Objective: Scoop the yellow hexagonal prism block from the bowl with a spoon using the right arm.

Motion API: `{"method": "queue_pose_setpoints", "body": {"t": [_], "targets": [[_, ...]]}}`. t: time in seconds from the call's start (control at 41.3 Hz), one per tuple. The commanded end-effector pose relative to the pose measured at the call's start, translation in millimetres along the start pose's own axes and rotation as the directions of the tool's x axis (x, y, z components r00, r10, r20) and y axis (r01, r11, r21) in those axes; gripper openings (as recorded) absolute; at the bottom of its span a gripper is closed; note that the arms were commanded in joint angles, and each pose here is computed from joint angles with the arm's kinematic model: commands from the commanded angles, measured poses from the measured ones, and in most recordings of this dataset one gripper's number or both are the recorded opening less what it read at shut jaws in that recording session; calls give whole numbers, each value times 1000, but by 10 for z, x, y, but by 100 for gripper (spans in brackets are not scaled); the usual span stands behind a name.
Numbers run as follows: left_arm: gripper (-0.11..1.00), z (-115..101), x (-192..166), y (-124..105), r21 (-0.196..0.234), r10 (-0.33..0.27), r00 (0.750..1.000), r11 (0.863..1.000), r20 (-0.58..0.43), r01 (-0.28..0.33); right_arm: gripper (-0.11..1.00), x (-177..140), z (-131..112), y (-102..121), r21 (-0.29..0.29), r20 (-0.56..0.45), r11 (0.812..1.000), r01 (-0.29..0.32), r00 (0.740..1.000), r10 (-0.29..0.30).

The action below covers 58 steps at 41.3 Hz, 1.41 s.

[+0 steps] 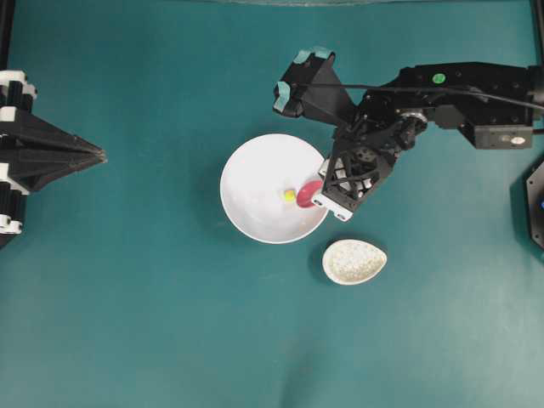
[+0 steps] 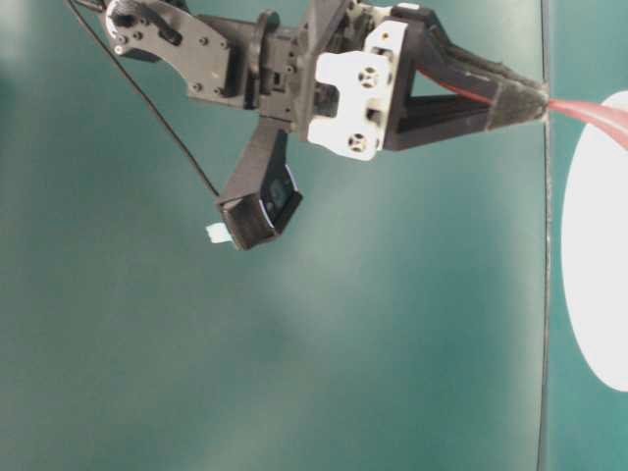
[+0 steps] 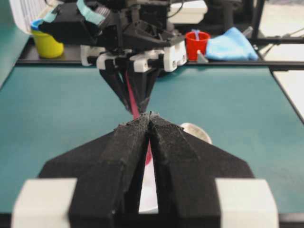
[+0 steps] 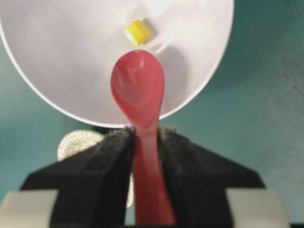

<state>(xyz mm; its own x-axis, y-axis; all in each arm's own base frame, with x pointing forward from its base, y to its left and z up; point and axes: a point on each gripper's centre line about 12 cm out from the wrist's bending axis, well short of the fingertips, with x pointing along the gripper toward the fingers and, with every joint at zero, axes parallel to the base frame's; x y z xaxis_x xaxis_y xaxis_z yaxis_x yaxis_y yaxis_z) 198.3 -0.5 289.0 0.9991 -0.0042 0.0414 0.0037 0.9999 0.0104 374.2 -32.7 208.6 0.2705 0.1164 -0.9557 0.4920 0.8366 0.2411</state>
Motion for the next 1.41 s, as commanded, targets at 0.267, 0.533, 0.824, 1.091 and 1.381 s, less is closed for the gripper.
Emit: {"method": "queue_pose_setpoints", "body": {"t": [0.267, 0.533, 0.824, 1.091, 1.381], "targets": [[7, 114, 24, -2, 0, -2, 1000, 1000, 31, 2, 25, 23, 110, 32, -5, 14, 1000, -3, 1000, 3], [7, 117, 27, -2, 0, -2, 1000, 1000, 31, 2, 23, 124, 220, 58, -11, 48, 1000, -13, 999, 13], [7, 147, -8, -8, 0, -4, 999, 1000, 40, 4, 12, 208, 334, 83, -24, 111, 999, -29, 993, 32], [7, 160, -20, -29, 1, -15, 999, 1000, 42, 15, 12, 201, 421, 111, -38, 183, 998, -50, 981, 56], [7, 160, -20, -29, 0, -15, 999, 1000, 42, 15, 12, -2, 452, 118, -117, 208, 993, -9, 977, 33]]}}
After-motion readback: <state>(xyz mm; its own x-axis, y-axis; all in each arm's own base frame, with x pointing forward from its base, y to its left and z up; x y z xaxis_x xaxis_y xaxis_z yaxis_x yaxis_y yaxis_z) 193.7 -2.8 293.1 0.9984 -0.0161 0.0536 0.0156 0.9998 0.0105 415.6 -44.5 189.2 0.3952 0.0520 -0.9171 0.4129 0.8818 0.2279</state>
